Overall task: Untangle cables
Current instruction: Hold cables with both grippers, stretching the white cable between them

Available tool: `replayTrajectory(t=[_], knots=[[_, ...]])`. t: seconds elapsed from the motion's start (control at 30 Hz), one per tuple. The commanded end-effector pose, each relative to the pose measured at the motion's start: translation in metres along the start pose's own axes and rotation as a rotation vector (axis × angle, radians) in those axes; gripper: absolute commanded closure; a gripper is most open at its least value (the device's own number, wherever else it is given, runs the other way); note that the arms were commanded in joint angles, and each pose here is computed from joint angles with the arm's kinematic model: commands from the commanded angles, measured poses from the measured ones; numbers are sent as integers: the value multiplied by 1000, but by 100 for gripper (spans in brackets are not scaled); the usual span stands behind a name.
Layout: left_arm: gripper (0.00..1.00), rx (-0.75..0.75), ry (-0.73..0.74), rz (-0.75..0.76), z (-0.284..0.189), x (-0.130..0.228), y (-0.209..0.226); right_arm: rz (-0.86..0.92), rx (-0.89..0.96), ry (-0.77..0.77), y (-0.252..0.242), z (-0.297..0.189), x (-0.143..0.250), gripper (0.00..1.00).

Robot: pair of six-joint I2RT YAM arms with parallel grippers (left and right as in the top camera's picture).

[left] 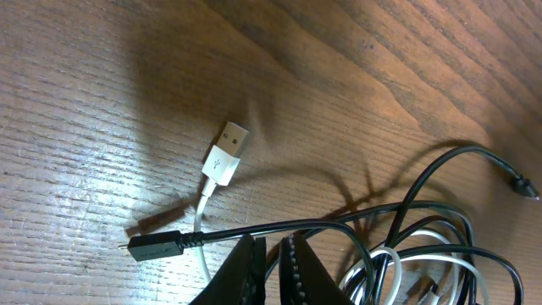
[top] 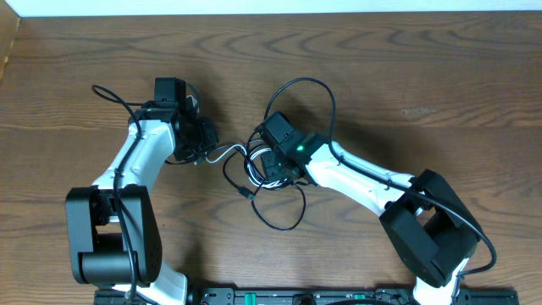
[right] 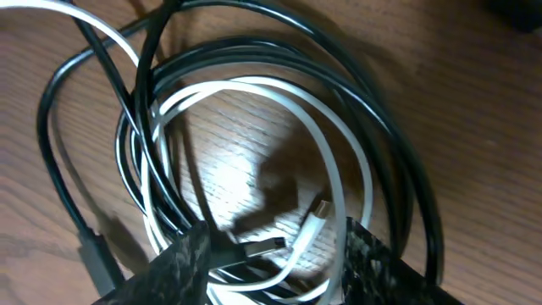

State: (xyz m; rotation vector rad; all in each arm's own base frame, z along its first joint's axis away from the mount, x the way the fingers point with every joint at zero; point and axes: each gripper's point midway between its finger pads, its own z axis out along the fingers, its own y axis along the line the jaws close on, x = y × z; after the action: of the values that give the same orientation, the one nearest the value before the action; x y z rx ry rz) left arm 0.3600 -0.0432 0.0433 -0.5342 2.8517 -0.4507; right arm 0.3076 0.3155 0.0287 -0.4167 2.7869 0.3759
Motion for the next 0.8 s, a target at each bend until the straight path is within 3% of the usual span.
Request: replayTrajectory(t=[0.0,0.27,0.53,0.77], knots=[[87,9,9,18,0,3,0,56,-2,1,3,2,1,58],[88,9,9,18,0,3,0,79,53,-17,-9,5,2,56],[87,9,9,17,0,3,0,-35,-15,-115,14,-22,-33,48],[87,9,9,17,0,3,0,-72,-69,-94,35,-23,-24,50]])
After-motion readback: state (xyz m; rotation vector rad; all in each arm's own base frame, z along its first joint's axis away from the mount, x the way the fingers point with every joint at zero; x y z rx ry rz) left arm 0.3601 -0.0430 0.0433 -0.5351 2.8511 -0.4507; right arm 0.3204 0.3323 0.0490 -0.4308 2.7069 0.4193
